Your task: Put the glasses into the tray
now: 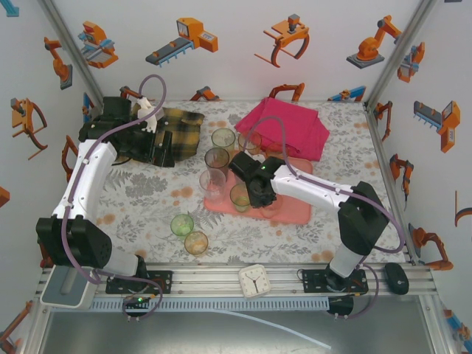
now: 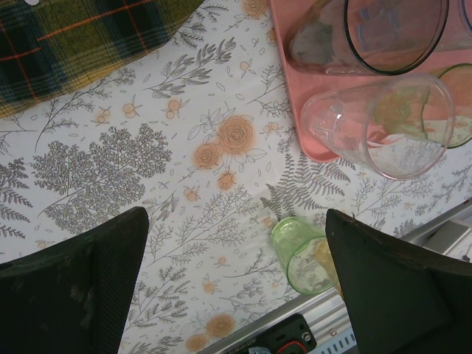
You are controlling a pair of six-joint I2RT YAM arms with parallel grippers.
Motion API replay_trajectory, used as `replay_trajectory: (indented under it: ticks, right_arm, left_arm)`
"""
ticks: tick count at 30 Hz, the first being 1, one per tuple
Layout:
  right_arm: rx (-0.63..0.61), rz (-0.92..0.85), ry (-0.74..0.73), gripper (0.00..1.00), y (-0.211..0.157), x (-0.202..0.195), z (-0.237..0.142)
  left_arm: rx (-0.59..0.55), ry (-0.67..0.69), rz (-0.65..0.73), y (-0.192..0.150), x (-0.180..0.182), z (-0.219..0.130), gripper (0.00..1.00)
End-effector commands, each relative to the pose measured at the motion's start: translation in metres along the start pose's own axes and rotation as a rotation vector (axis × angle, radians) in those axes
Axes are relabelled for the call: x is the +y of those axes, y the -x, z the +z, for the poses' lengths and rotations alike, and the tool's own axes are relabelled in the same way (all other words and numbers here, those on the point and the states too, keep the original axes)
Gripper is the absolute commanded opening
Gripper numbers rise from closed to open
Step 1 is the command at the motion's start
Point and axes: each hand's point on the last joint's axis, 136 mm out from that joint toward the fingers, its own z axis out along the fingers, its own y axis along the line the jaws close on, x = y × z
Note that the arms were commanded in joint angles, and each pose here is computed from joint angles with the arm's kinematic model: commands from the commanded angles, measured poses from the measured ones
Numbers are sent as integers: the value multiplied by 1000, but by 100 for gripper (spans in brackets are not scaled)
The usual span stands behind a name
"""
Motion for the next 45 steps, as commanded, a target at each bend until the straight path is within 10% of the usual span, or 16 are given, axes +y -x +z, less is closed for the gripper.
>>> replay_trajectory:
  ticks: [1,45]
  right_arm:
    - [-4,-8,-21,23,0,-2,-3]
    - [-201,-90,44,38,59,-4,-104]
  left_arm:
    - [-19,-20,-5,7,-4,-4,97]
    - [16,51,77,-10,3,-17,97]
